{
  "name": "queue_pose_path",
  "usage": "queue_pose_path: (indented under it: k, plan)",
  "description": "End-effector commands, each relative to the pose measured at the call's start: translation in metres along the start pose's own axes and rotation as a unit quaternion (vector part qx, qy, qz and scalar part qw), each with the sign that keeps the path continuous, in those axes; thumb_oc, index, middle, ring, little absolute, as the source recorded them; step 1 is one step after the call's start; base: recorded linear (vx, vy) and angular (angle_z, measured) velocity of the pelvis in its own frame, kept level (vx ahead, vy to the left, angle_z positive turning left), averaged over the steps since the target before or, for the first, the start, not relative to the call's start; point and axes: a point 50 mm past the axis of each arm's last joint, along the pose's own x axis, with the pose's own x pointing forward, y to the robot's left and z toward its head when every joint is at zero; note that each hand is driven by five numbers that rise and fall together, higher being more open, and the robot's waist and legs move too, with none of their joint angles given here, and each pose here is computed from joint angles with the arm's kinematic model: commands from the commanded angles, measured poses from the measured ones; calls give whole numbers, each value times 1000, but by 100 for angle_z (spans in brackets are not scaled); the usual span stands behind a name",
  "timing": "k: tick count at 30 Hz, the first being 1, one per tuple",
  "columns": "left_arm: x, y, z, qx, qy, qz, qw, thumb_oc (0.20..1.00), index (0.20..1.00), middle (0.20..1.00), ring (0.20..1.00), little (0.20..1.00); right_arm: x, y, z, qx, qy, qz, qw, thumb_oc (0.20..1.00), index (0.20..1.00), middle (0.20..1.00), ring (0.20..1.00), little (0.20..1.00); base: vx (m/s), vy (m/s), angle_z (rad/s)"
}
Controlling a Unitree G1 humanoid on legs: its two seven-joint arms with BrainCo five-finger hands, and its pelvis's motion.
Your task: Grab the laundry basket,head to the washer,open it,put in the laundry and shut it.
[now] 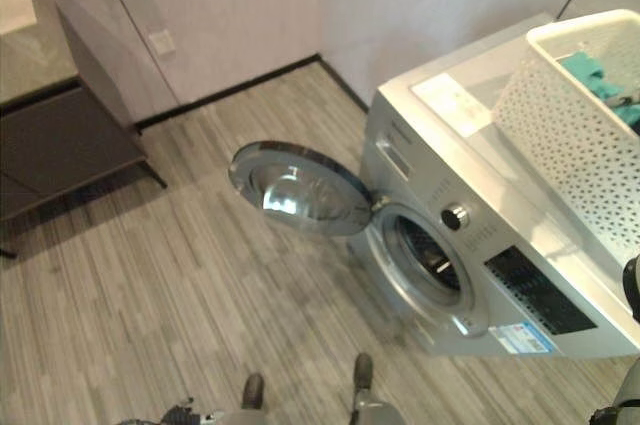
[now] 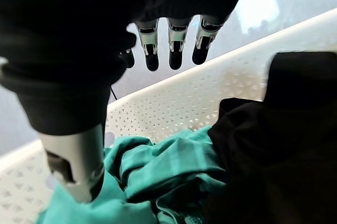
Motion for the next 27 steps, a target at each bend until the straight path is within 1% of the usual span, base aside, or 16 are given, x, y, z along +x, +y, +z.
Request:
queue_pose_path:
  k: [1,4,6,7,9,11,14,15,16,18,20,22,27]
  plan:
    - [3,29,20,27,-32,26,999,1000,1000,1000,1000,1000,0,-13,9,-38,-6,-29,999,1000,1000,1000,1000,1000,1,-29,7]
    - [3,27,24,35,-42,21,998,1000,1000,1000,1000,1000,0,-8,17,-55,-15,-20,998,1000,1000,1000,1000,1000,9,-43,5]
    - [3,27,25,37,-46,17,998,1000,1000,1000,1000,1000,1,9,24,-94,-32,15,995,1000,1000,1000,1000,1000,20,-41,0]
    - [3,27,25,37,-46,17,998,1000,1000,1000,1000,1000,1,9,24,-94,-32,15,995,1000,1000,1000,1000,1000,0,0,0]
    - [3,25,25,43,-47,12,998,1000,1000,1000,1000,1000,1,20,22,-132,-33,45,990,1000,1000,1000,1000,1000,0,0,0]
    - [2,24,24,45,-48,5,998,1000,1000,1000,1000,1000,-1,33,21,-174,-45,93,979,1000,1000,1000,1000,1000,0,0,0]
    - [1,18,18,56,-40,-14,998,1000,1000,1000,1000,1000,-7,48,25,-207,-77,174,960,1000,1000,1000,1000,1000,3,5,-1]
    - [1,18,18,56,-40,-15,998,1000,1000,1000,1000,1000,-7,47,25,-208,-77,173,960,1000,1000,1000,1000,1000,23,27,-5]
    - [1,14,12,60,-31,-24,997,1000,1000,1000,1000,1000,-13,51,28,-220,-100,210,947,1000,1000,1000,1000,1000,30,43,-2]
    - [0,8,7,61,-25,-35,997,1000,1000,1000,1000,1000,-18,54,22,-231,-105,241,937,1000,1000,1000,1000,1000,25,47,-1]
    - [-1,7,5,64,-24,-40,997,1000,1000,1000,1000,1000,-20,51,15,-241,-99,253,932,1000,1000,1000,1000,1000,22,32,-5]
    - [-1,4,5,65,-26,-44,997,1000,1000,1000,1000,1000,-19,47,11,-234,-92,247,936,1000,1000,1000,1000,1000,21,27,-6]
    - [-1,1,5,69,-30,-52,996,1000,1000,1000,1000,1000,-13,33,0,-188,-71,201,959,1000,1000,1000,1000,1000,-2,5,-2]
